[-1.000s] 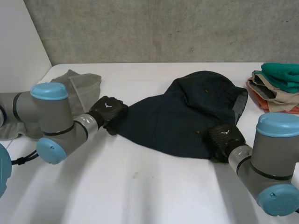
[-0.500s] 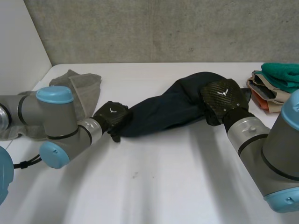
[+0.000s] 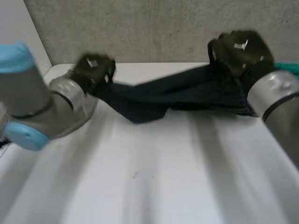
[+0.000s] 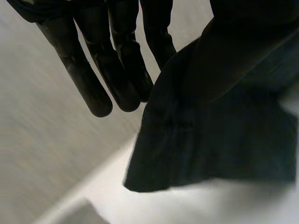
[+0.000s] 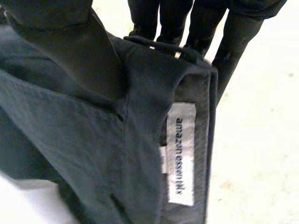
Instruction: Fold the laundry.
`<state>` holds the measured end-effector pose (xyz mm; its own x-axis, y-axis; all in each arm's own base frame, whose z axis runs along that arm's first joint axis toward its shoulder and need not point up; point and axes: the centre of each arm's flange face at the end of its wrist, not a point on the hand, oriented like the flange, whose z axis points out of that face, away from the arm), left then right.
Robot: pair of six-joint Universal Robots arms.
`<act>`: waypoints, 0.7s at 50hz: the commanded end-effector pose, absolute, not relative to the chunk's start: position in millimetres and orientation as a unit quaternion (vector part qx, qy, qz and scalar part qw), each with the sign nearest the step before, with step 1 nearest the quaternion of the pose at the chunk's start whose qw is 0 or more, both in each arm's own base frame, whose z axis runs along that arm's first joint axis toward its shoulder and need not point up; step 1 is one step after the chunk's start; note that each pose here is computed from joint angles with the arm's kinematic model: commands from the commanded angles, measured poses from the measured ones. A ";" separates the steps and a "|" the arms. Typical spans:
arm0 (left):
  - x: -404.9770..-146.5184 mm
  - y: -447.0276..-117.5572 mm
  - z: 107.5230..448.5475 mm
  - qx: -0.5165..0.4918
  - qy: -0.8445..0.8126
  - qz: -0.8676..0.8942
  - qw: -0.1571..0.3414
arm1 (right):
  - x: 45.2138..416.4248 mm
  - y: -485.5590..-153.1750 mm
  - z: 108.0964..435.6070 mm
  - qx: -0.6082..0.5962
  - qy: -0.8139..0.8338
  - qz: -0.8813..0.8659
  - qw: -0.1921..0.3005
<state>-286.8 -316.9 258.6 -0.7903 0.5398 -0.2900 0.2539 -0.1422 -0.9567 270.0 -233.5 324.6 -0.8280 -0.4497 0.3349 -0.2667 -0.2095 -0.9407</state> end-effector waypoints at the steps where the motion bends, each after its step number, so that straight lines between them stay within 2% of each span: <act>1: -259.6 -266.3 380.5 -0.239 -0.542 0.798 0.114 | 263.7 -220.6 395.9 -0.273 0.577 -0.768 0.059; 3: -250.8 -246.0 414.0 -0.219 -0.503 0.827 0.119 | 257.1 -209.5 423.9 -0.260 0.548 -0.793 0.058; 6: -240.7 -225.9 444.5 -0.197 -0.465 0.855 0.122 | 247.0 -188.8 457.9 -0.243 0.509 -0.824 0.059; 7: -233.6 -212.7 464.2 -0.181 -0.437 0.872 0.122 | 244.9 -183.7 464.7 -0.240 0.500 -0.830 0.060; 9: -226.1 -201.6 482.2 -0.165 -0.413 0.888 0.119 | 237.5 -169.0 482.3 -0.230 0.480 -0.845 0.060; 13: -215.1 -181.3 514.2 -0.143 -0.366 0.912 0.113 | 231.2 -157.5 494.7 -0.225 0.472 -0.850 0.060; 18: -217.2 -184.0 519.2 -0.146 -0.359 0.915 0.115 | 234.4 -166.6 485.8 -0.226 0.491 -0.839 0.063; 23: -238.1 -242.6 468.0 -0.167 -0.438 0.876 0.113 | 254.8 -206.8 436.2 -0.244 0.560 -0.788 0.075; 28: -260.0 -305.5 392.2 -0.187 -0.524 0.824 0.110 | 267.6 -247.9 380.6 -0.247 0.624 -0.737 0.081; 35: -282.5 -368.7 296.0 -0.224 -0.574 0.784 0.077 | 285.8 -311.6 293.7 -0.246 0.671 -0.696 0.068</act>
